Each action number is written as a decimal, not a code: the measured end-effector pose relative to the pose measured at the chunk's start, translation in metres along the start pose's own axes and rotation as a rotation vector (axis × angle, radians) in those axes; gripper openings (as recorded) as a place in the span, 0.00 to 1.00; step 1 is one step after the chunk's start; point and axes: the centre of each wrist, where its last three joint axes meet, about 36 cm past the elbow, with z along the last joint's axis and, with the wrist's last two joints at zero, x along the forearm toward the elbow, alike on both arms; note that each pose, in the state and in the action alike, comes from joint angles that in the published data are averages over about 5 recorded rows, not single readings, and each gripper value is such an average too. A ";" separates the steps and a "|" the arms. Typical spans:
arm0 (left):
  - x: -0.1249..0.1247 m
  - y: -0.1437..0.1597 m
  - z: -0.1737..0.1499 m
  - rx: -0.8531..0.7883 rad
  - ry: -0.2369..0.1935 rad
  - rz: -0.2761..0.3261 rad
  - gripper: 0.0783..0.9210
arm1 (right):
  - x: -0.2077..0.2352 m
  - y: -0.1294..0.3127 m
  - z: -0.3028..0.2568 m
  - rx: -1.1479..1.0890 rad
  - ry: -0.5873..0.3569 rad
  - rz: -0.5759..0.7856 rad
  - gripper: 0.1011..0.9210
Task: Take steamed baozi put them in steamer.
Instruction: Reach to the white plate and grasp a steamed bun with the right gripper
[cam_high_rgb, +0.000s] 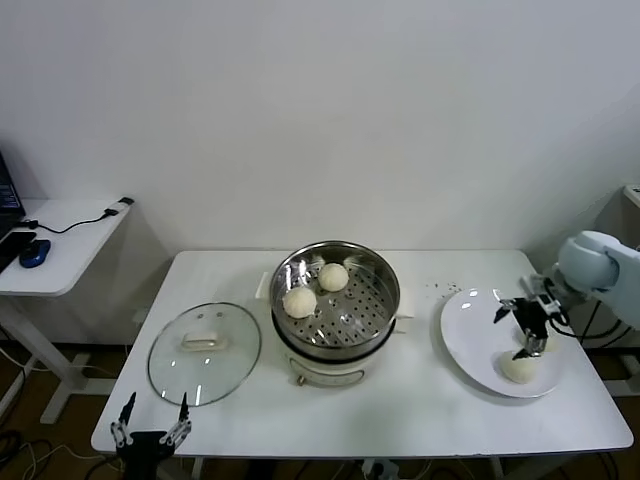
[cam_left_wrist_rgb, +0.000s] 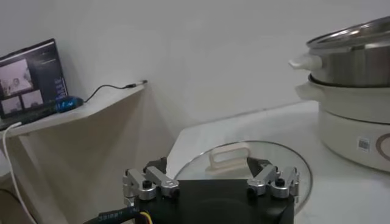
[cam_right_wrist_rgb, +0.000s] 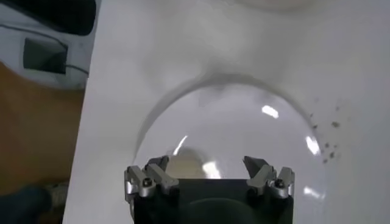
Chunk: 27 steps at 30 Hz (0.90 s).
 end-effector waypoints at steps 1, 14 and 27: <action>0.000 0.000 0.000 -0.001 0.002 -0.001 0.88 | -0.004 0.001 0.003 -0.002 0.007 -0.003 0.88; 0.000 -0.001 0.008 -0.006 0.021 -0.005 0.88 | -0.044 -0.001 0.010 -0.012 0.036 -0.022 0.88; -0.001 -0.002 0.012 -0.006 0.030 -0.006 0.88 | -0.060 -0.006 0.008 -0.009 0.043 -0.053 0.82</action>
